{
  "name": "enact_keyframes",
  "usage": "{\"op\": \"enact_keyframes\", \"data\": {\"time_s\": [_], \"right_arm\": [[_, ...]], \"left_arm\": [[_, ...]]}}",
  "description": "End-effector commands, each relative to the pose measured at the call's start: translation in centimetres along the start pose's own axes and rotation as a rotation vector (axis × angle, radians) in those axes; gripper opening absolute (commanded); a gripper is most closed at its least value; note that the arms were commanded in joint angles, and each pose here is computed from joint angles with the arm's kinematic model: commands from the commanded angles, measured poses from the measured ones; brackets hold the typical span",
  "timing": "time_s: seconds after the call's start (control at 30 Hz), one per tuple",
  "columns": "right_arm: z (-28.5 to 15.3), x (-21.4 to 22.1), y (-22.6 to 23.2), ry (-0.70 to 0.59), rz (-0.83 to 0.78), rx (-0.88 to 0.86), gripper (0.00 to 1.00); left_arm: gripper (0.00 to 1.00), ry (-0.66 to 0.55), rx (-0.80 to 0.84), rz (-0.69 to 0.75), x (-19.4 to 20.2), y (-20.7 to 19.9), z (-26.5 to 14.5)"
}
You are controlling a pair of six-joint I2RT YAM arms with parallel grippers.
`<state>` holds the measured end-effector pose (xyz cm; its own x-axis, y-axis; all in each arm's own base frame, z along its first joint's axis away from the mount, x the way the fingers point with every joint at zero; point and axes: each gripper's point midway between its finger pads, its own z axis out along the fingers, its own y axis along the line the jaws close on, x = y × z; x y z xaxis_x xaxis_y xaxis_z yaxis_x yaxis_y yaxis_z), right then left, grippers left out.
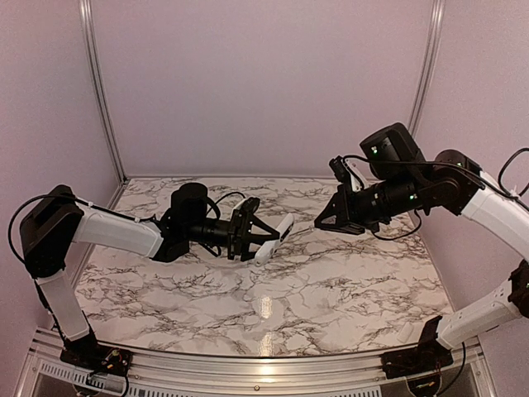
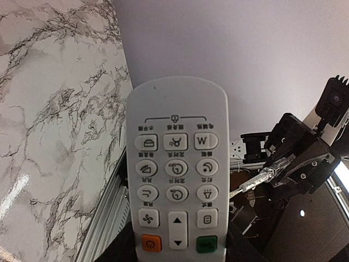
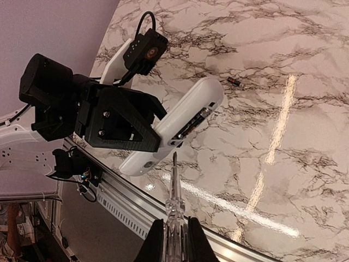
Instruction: Unload the batteries from the remote control
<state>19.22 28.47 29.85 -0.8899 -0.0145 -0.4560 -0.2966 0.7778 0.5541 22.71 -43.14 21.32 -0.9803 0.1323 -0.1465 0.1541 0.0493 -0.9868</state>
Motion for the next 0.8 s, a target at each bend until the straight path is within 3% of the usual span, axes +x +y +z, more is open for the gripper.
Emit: {"op": "enact_keyframes", "data": {"time_s": [0.0, 0.77], "right_arm": [[0.3, -0.8, -0.9, -0.043, 0.047, 0.046, 0.0], [1.5, -2.5, -0.4, -0.076, 0.003, 0.064, 0.0]], "left_arm": [[0.0, -0.006, 0.039, 0.02, -0.1, -1.9, -0.4], [0.0, -0.021, 0.014, 0.02, 0.4, -1.8, -1.1]]}}
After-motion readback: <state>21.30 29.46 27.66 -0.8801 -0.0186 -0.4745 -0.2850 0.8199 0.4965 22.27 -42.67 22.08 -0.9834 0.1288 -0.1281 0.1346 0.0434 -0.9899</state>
